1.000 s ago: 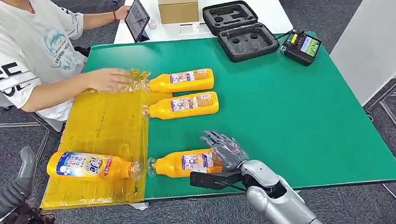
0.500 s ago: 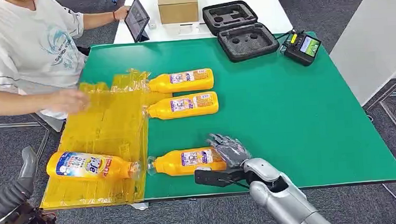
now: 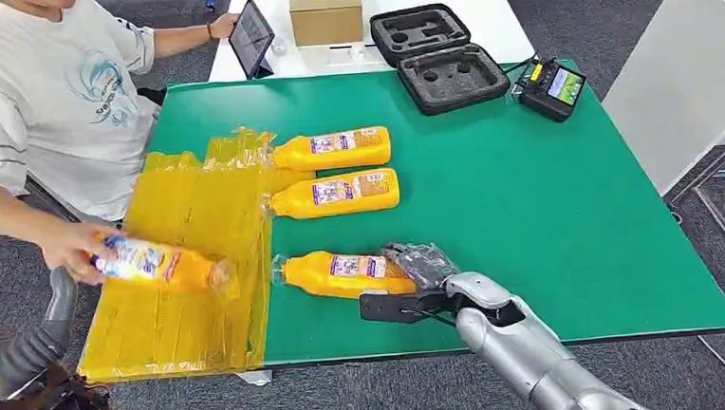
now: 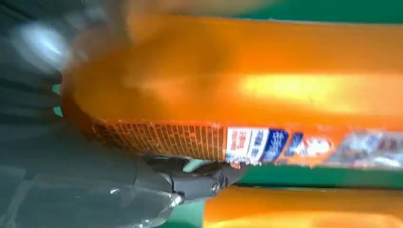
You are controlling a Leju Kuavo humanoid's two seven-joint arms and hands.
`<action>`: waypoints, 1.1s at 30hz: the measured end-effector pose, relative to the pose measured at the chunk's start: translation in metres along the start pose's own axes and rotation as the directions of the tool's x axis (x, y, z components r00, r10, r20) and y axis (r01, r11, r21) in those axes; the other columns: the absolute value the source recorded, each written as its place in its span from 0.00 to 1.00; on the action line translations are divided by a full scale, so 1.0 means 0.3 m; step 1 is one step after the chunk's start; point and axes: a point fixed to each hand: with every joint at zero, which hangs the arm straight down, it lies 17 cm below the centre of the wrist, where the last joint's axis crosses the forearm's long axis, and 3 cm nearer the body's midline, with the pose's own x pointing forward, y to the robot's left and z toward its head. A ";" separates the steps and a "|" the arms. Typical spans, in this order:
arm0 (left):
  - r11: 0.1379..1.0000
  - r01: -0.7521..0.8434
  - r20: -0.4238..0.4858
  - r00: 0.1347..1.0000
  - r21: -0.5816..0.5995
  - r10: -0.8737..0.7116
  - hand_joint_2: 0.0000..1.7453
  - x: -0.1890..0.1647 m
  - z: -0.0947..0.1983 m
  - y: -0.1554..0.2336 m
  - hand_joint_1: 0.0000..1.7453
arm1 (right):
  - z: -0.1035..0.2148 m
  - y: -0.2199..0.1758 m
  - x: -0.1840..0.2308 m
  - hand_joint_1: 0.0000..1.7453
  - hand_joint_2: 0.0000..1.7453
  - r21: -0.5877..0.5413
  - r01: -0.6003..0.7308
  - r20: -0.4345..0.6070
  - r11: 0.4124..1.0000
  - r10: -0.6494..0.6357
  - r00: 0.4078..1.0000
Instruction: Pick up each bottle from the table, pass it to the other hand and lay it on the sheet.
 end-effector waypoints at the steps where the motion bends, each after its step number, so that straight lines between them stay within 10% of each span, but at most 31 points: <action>1: 1.000 -0.001 -0.003 1.000 -0.005 0.001 1.00 -0.003 0.002 -0.003 0.00 | 0.001 0.000 0.011 1.00 1.00 0.002 0.017 0.018 1.000 -0.017 1.000; 29: 0.999 -0.034 -0.081 0.996 -0.032 0.031 1.00 -0.050 0.064 -0.011 0.00 | 0.061 -0.142 0.256 1.00 1.00 -0.186 0.386 0.351 0.904 -0.306 0.885; 33: 0.964 -0.266 -0.265 0.930 -0.004 0.255 1.00 -0.171 0.134 -0.023 0.00 | 0.187 -0.402 0.278 1.00 1.00 -0.455 0.639 0.558 0.620 -0.361 0.747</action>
